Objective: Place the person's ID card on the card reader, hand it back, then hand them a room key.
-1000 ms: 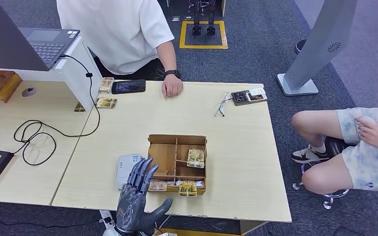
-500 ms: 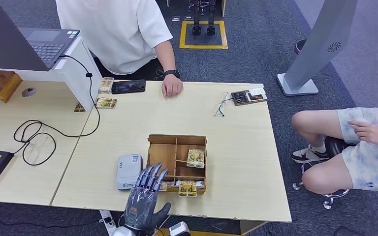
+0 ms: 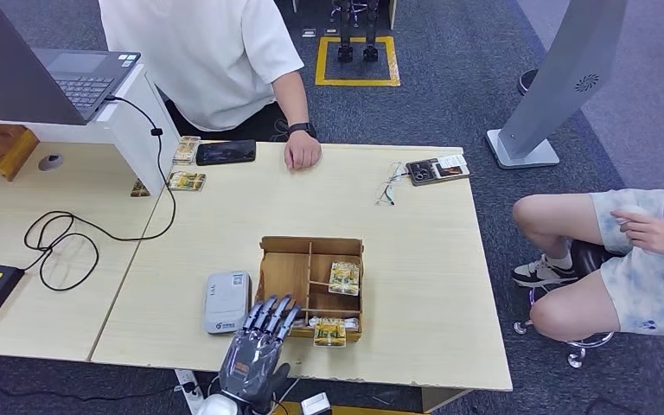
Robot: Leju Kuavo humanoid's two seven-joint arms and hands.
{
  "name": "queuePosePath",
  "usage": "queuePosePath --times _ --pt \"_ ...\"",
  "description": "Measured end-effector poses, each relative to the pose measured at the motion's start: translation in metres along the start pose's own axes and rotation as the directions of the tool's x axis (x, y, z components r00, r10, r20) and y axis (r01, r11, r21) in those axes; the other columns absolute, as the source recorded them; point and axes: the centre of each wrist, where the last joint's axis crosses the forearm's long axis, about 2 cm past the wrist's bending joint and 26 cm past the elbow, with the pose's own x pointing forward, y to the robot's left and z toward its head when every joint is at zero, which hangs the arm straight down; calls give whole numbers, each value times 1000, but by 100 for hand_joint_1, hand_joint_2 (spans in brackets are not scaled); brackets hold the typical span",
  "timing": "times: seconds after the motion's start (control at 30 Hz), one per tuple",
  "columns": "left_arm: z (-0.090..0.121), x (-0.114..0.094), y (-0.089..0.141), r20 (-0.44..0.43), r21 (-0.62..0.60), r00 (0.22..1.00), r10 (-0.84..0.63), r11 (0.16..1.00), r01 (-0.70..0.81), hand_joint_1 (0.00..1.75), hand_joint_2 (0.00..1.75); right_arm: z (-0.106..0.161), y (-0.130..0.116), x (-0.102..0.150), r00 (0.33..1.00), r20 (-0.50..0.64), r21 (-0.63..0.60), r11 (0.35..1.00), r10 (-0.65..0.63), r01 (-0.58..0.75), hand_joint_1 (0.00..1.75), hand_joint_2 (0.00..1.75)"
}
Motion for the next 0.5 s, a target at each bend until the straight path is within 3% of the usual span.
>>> queuePosePath --times 0.5 --pt "6 5 7 24 184 1000 4 983 -8 0 175 0 0 -1 1000 -9 -2 1000 -24 24 0 175"
